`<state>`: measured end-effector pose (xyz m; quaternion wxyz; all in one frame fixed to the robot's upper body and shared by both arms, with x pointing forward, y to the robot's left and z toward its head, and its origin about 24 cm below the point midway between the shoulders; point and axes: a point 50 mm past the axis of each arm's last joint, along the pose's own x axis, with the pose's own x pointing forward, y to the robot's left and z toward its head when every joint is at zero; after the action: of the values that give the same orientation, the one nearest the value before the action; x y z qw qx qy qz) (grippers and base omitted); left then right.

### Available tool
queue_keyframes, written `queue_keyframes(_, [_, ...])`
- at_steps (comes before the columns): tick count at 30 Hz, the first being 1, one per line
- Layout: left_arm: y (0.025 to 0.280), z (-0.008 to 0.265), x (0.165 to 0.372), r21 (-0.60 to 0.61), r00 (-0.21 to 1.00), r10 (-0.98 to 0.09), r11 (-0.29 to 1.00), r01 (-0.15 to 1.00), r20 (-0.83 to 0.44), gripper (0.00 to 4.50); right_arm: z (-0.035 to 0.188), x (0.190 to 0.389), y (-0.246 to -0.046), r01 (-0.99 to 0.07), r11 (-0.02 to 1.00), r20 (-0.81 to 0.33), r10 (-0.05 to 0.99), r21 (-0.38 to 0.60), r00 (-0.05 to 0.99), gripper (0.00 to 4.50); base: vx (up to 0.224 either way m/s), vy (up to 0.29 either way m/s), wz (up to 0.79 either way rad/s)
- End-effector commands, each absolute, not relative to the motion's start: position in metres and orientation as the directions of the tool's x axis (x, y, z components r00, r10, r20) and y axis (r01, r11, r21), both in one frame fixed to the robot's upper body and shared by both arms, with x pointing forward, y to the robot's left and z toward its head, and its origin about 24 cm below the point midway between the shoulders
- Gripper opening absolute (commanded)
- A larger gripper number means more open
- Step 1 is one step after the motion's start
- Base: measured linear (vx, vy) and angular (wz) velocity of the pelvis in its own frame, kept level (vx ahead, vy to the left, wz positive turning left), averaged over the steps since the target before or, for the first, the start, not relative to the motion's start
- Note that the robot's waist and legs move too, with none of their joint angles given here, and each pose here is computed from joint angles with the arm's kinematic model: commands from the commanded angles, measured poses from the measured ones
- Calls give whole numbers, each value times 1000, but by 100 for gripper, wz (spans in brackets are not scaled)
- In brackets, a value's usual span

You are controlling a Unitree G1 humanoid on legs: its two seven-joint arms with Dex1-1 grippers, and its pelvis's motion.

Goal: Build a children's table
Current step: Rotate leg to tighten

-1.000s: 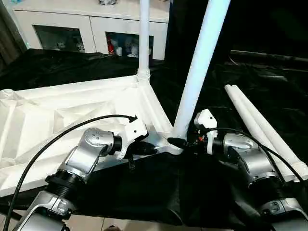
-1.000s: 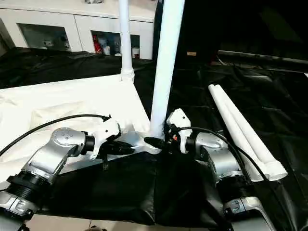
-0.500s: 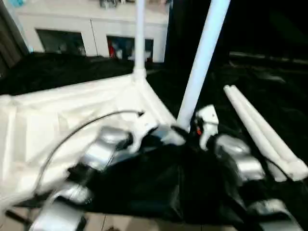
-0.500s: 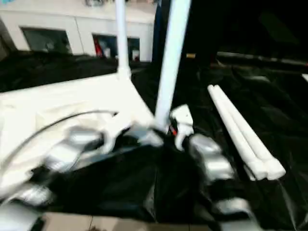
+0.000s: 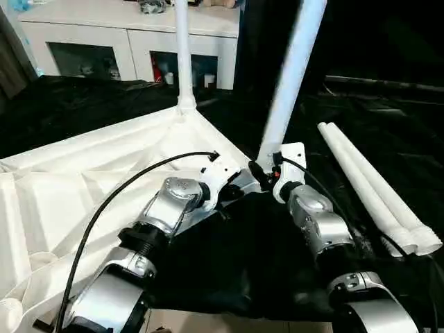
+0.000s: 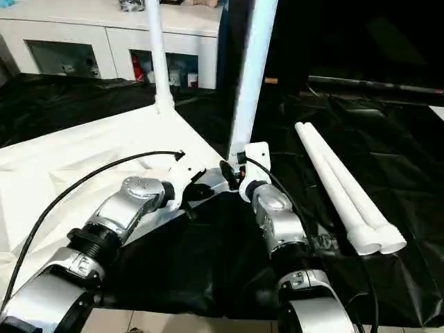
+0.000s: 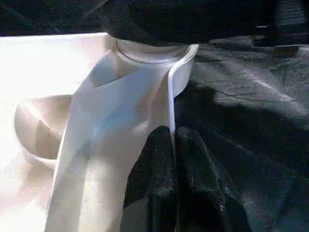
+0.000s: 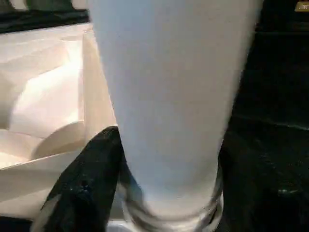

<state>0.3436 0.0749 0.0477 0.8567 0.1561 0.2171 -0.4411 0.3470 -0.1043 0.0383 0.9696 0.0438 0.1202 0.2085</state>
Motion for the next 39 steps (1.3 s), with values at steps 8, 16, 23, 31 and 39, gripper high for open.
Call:
queue_keyframes(8, [92, 61, 335, 91, 445, -788, 451, 888, -425, 0, 44, 329, -119, -666, 723, -224, 690, 180, 688, 374, 0, 0, 0])
queue_keyframes(16, [103, 71, 311, 16, 219, -897, 230, 973, -384, 0, 55, 315, -131, -856, 514, -290, 829, 60, 477, 374, 0, 0, 0])
queue_keyframes(23, [103, 69, 304, 6, 187, -901, 201, 980, -391, 0, 54, 316, -131, -876, 480, -330, 833, 33, 444, 374, 0, 0, 0])
queue_keyframes(31, [108, 66, 303, 5, 197, -893, 213, 977, -405, 0, 53, 315, -131, -879, 474, -322, 840, 45, 437, 329, 0, 0, 0])
queue_keyframes(39, [108, 65, 303, 6, 206, -888, 224, 975, -410, 0, 46, 313, -132, -874, 482, -336, 834, 56, 438, 278, 0, 0, 0])
